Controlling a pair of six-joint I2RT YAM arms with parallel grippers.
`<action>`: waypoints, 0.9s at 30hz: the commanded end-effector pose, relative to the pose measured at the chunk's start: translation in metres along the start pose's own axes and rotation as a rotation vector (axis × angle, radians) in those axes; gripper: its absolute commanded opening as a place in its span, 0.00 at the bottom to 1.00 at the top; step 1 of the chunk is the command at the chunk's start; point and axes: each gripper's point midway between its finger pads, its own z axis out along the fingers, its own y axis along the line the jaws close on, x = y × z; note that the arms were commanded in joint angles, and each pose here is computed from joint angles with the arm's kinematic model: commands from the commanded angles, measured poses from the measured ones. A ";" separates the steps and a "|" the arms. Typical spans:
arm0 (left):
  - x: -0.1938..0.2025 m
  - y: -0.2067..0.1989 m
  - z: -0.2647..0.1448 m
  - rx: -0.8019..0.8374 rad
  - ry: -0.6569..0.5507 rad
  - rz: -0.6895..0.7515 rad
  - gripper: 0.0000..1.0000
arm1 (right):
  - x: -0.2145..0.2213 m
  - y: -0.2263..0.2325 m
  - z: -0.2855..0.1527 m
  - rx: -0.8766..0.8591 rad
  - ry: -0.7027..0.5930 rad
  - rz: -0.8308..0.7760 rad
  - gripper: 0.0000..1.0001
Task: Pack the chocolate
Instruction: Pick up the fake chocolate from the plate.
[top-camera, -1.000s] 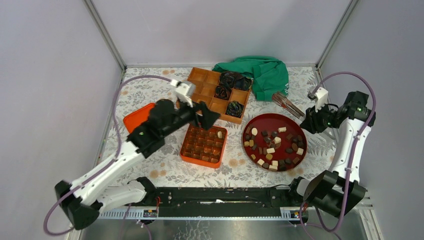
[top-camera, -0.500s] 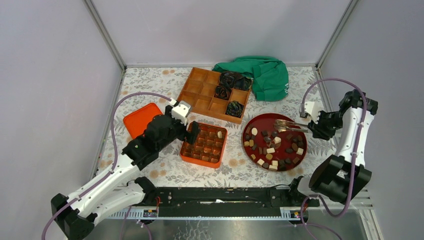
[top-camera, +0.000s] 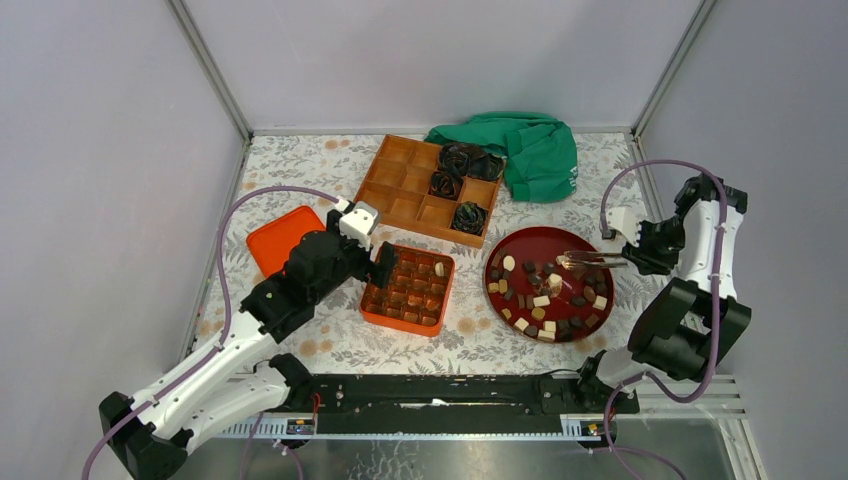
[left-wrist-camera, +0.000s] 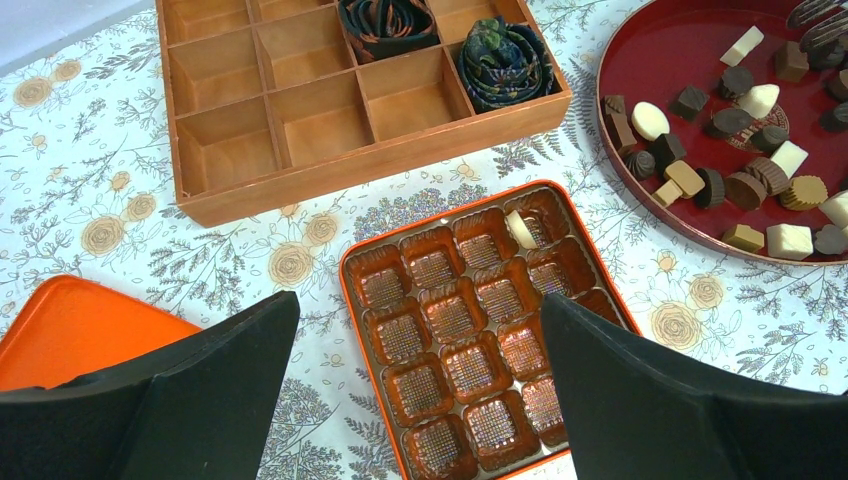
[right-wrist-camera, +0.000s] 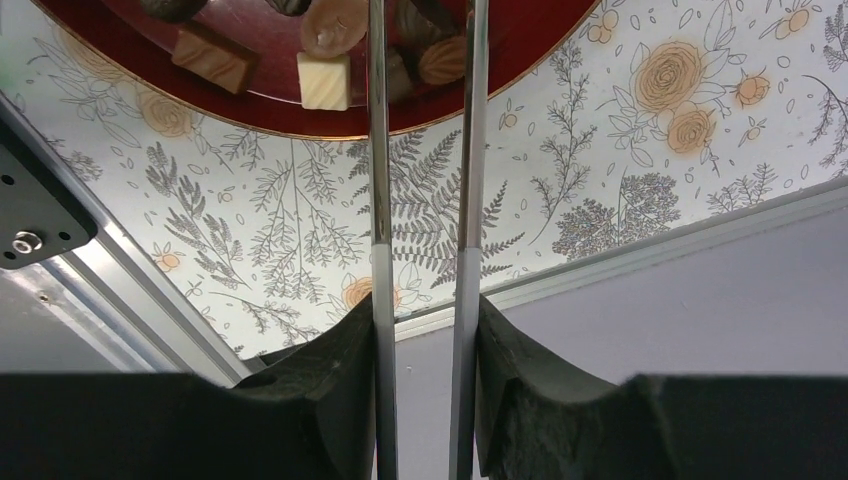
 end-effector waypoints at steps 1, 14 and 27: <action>-0.012 0.002 0.000 0.000 -0.050 0.009 0.99 | 0.000 -0.016 -0.011 0.035 0.041 -0.042 0.40; -0.009 0.000 0.000 0.011 -0.044 0.007 0.99 | -0.008 -0.039 0.004 0.023 0.095 -0.069 0.41; -0.012 -0.004 -0.001 0.036 -0.053 0.005 0.99 | -0.011 -0.046 0.009 0.006 0.143 -0.077 0.42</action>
